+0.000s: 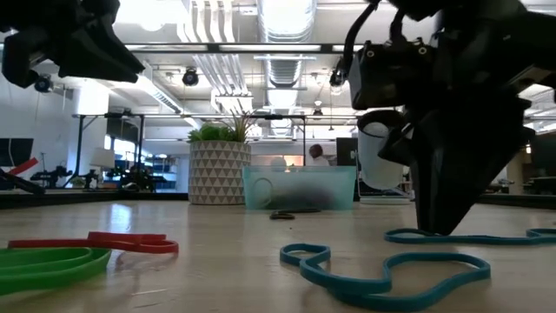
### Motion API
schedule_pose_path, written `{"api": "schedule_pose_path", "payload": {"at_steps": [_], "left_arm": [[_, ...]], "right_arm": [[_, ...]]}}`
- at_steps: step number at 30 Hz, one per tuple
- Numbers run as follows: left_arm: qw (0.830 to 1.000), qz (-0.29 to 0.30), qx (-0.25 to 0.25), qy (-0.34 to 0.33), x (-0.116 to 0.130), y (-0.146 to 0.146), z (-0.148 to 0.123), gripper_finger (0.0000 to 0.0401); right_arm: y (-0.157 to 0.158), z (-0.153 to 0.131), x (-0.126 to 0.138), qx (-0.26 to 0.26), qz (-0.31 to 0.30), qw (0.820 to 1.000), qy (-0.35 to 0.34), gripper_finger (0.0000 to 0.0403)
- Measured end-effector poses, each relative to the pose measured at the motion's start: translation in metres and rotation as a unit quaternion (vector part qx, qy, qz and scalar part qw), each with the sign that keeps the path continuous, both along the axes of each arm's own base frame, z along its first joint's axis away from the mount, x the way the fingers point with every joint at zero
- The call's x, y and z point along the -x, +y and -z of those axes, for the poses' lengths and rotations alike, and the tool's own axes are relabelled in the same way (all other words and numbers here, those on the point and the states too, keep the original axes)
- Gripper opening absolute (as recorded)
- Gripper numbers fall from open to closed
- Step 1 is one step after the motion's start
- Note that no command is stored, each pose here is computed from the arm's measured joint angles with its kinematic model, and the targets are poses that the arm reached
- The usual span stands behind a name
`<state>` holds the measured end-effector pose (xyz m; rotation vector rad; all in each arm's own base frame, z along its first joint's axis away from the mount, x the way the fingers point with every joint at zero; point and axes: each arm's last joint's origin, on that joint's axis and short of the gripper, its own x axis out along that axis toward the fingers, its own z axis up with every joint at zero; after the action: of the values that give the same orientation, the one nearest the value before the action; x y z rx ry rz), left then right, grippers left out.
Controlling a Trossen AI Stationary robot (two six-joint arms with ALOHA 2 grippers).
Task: Pick and place rubber bands into bin
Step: Put the blue rubber band into the green bin
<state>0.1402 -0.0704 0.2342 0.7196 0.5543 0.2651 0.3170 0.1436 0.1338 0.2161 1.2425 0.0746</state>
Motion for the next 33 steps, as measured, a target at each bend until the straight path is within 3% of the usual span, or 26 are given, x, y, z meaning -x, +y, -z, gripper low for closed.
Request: {"api": "schedule_pose_path", "payload": {"at_steps": [10, 15, 22, 33], "left_arm": [[0.999, -0.03, 0.036, 0.006, -0.009, -0.007, 0.013, 0.0096], [0.998, -0.046, 0.048, 0.015, -0.016, -0.011, 0.023, 0.0096], [0.997, -0.049, 0.027, 0.044, -0.023, -0.016, 0.036, 0.0096], [0.996, -0.062, 0.034, 0.049, -0.028, -0.02, 0.042, 0.0096]], "right_arm": [[0.008, 0.019, 0.001, 0.021, 0.015, 0.999, 0.024, 0.0085], [0.008, 0.012, 0.002, 0.02, 0.014, 0.999, 0.029, 0.0094], [0.008, -0.001, 0.006, 0.014, 0.011, 1.0, 0.02, 0.0103], [0.017, 0.024, 0.007, 0.03, 0.015, 0.998, 0.05, 0.0098]]}}
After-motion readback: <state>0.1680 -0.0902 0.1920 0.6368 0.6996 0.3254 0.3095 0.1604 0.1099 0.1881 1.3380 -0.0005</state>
